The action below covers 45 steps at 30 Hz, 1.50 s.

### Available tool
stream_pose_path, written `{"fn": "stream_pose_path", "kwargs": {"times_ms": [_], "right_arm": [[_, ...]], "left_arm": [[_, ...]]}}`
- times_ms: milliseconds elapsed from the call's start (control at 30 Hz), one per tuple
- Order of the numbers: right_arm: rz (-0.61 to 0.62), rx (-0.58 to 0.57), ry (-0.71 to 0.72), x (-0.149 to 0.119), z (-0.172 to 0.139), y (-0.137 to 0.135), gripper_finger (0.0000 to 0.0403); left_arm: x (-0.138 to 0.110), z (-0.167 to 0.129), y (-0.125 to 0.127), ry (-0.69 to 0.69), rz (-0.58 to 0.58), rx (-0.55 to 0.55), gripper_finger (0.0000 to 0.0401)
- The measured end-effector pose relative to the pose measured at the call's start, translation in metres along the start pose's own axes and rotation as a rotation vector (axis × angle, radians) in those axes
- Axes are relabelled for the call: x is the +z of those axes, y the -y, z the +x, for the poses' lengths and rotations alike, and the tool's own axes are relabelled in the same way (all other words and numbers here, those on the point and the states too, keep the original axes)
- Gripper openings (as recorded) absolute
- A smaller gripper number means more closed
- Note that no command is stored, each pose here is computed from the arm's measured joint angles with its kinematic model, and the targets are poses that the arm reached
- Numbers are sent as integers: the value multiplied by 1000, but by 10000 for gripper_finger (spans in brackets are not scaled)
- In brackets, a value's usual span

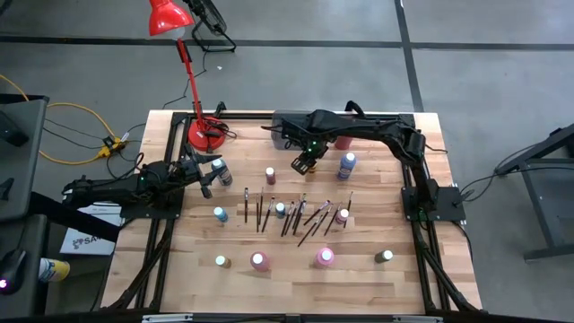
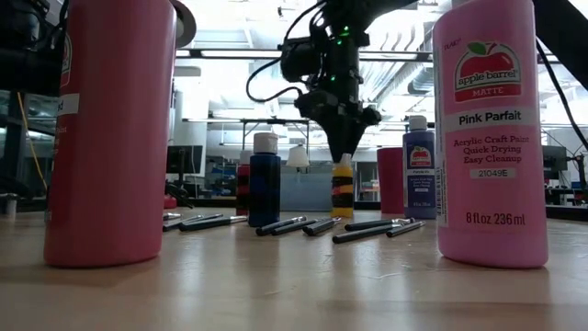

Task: Pick & Place Paint Supplies
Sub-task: Put the small yellow paint bottle into the black bin

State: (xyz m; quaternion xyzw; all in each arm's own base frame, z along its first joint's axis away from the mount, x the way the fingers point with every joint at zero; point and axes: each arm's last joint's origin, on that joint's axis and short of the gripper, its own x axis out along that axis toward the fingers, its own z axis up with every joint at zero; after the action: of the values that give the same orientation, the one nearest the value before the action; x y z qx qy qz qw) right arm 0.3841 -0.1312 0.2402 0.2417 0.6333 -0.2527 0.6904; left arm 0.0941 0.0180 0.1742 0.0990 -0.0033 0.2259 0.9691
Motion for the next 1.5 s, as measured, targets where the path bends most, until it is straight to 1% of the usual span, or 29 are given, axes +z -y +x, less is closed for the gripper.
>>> {"fn": "stream_pose_path", "kwargs": {"times_ms": [200, 333, 433, 567, 733, 933, 1067, 1200, 1333, 1500], "right_arm": [[30, 73, 126, -6, -51, 15, 114], [68, 82, 236, -3, -83, 29, 115], [100, 63, 290, 3, -96, 42, 119], [140, 35, 260, 11, -86, 62, 116], [180, -1, 187, 26, -60, 81, 122], [210, -10, 173, 42, -36, 94, 118], [227, -18, 153, 48, -23, 100, 122], [250, -28, 150, 49, -20, 107, 126], [272, -52, 164, 51, -21, 113, 121], [291, -45, 160, 53, -17, 115, 124]], "left_arm": [[0, 0, 0, -1, 0, 0, 171], [0, 0, 0, -3, 1, -1, 171], [0, 0, 0, -4, 2, -1, 171], [-1, 0, 0, -5, 2, -1, 171], [-1, 0, 0, -5, 2, -1, 171], [0, 0, 0, -5, 2, -1, 171], [0, 0, 0, -5, 2, -1, 171], [-1, 0, 0, -5, 2, -1, 171], [-1, 0, 0, -5, 2, -1, 171], [-1, 0, 0, -5, 2, -1, 171]]}}
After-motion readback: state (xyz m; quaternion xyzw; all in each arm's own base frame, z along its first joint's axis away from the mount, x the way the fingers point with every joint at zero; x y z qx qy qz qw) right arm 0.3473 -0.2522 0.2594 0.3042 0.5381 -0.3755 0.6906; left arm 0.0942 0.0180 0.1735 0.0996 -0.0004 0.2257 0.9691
